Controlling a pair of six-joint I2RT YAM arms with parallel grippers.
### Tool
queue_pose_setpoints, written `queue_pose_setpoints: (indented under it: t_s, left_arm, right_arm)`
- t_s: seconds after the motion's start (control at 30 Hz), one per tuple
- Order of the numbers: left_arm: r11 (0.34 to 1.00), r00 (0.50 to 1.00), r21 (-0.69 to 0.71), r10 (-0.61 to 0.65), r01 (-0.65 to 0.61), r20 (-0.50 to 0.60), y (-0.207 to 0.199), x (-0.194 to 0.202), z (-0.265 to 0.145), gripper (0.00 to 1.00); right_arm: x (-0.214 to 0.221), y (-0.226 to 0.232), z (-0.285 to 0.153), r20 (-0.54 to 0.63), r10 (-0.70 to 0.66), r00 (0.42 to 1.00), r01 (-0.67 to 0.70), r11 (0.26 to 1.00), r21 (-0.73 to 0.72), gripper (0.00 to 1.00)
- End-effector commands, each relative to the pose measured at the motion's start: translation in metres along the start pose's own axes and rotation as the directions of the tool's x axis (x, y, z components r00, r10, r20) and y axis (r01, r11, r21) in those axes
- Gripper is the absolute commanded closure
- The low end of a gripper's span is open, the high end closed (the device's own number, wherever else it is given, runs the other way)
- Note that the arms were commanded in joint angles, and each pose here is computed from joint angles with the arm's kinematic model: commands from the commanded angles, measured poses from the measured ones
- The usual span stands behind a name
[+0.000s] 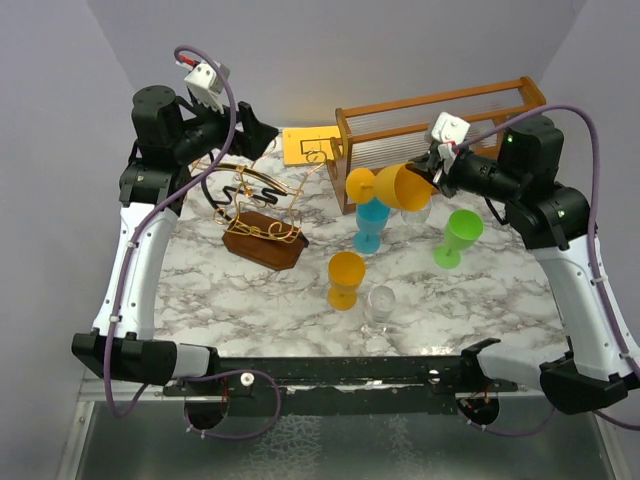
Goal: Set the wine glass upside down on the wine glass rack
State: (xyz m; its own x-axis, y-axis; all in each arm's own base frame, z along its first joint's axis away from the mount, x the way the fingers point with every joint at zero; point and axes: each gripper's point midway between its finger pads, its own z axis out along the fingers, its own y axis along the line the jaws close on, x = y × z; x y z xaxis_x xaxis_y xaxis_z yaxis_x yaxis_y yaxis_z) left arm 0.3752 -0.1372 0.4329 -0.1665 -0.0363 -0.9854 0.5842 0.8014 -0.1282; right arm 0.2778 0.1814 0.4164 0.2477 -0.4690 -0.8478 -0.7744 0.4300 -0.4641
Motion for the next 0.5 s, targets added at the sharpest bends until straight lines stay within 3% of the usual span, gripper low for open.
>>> queue_pose_setpoints:
  t_s: [0.0,0.17,0.47]
  left_arm:
    - [0.946,0.984,0.278,-0.179,0.168,0.013,-0.049,-0.009,0.006,0.07]
    - [0.883,0.953,0.367,-0.302,0.292,-0.03,-0.064,0.0,0.014,0.09]
    - [0.807,0.922,0.453,-0.37,0.378,-0.112,-0.088,0.019,0.026,0.09]
  right_arm:
    - [-0.055,-0.023,0.01,0.187,0.09,0.978,-0.097,0.995,0.025,0.99]
    - [-0.081,-0.04,0.019,0.264,0.178,0.948,-0.189,0.982,0.019,0.99]
    - [-0.094,-0.053,0.034,0.305,0.254,0.918,-0.266,0.964,-0.003,0.99]
